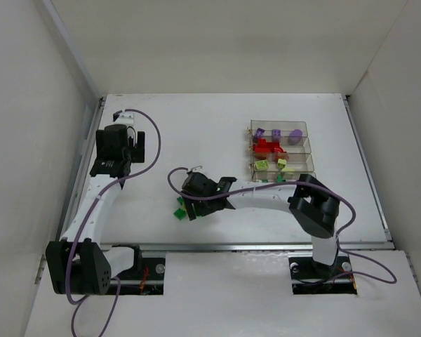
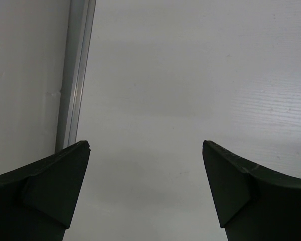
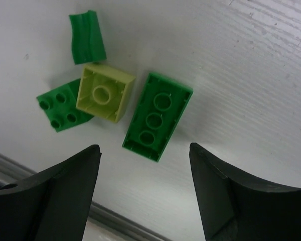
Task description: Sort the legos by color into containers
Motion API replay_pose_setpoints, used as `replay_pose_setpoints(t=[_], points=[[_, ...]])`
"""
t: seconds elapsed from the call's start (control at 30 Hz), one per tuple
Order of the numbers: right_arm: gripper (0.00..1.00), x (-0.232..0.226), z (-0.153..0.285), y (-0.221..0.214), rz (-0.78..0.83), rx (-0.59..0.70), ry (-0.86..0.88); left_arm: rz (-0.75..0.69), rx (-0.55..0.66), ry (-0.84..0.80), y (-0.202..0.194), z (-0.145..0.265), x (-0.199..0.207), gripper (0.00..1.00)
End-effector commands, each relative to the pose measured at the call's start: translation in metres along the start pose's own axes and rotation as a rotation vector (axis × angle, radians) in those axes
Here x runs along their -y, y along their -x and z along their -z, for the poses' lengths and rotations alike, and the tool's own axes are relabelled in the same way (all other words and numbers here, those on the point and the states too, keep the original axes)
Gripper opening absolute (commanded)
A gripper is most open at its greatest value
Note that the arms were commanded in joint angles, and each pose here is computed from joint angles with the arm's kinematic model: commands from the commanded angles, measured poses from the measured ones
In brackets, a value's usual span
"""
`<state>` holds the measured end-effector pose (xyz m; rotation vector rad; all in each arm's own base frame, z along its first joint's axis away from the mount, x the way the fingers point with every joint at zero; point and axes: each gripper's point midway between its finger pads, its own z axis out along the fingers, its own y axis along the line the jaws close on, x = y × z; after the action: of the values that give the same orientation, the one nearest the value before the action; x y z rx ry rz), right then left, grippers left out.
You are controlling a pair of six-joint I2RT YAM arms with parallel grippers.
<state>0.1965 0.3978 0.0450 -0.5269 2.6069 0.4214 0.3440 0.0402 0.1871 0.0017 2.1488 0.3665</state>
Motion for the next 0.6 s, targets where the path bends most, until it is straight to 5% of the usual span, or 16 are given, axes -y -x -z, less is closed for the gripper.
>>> replay_pose_setpoints(t=[0.0, 0.13, 0.2, 0.4, 0.57], points=[[0.76, -0.003, -0.007, 0.021, -0.056, 0.062, -0.042, 0.035, 0.05, -0.008, 0.015, 0.007, -0.002, 0.94], [0.72, 0.009, -0.016, 0.015, -0.068, 0.046, -0.112, 0.047, 0.059, -0.007, 0.019, 0.008, -0.002, 0.94], [0.6, 0.008, -0.021, 0.013, -0.071, 0.051, -0.097, 0.046, 0.061, -0.028, 0.019, 0.008, 0.001, 0.94], [0.0, 0.014, -0.021, 0.007, -0.076, 0.038, -0.12, 0.046, 0.063, -0.039, 0.02, 0.008, 0.003, 0.94], [0.0, 0.032, 0.027, 0.021, -0.094, 0.13, -0.158, 0.046, 0.063, -0.042, 0.02, 0.008, 0.004, 0.94]])
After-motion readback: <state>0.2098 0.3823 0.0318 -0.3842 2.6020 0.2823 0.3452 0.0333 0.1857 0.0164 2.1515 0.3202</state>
